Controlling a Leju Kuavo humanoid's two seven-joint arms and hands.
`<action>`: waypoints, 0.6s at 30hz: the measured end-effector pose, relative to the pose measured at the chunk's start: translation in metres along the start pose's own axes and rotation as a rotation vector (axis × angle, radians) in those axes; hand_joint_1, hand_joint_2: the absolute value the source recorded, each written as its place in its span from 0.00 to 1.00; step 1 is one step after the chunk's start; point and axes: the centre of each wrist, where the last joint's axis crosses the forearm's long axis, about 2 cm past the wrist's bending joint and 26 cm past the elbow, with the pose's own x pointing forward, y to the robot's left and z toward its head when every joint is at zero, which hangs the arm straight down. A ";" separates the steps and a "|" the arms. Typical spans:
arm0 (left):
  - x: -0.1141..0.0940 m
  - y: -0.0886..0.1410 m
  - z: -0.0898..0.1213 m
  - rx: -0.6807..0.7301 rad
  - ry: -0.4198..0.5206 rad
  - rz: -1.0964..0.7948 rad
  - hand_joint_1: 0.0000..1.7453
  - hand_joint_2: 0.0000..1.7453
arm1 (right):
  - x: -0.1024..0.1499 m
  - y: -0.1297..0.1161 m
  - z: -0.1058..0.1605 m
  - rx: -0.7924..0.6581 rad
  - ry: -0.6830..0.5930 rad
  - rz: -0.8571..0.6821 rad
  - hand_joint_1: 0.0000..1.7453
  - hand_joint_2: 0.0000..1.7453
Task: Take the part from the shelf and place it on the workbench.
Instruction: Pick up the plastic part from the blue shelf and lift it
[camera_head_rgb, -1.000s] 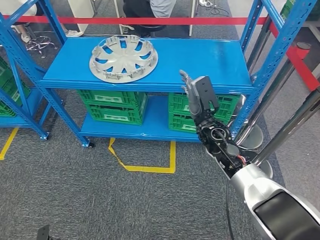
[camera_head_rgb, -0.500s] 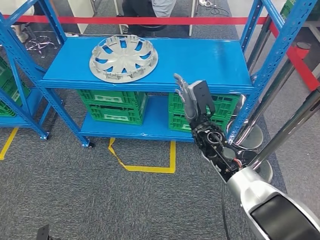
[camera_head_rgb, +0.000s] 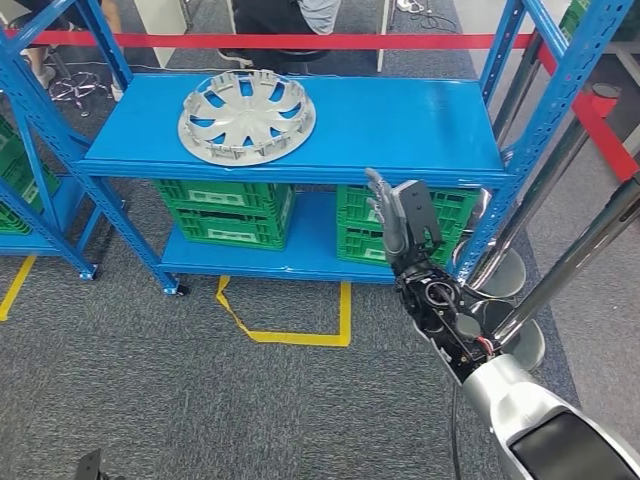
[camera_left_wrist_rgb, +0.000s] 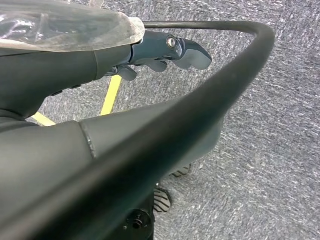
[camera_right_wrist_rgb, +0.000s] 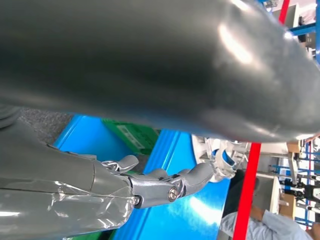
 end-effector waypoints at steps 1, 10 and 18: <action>0.000 0.000 0.000 -0.001 0.000 -0.001 0.00 0.00 | -0.001 0.000 0.001 0.001 0.001 0.000 0.00 0.00; 0.002 0.002 -0.001 -0.005 -0.004 -0.006 0.00 0.00 | -0.002 -0.002 0.004 0.002 -0.004 0.007 0.00 0.00; 0.002 0.003 -0.001 -0.007 -0.005 -0.010 0.00 0.00 | -0.010 -0.008 0.011 -0.013 0.021 0.010 0.00 0.00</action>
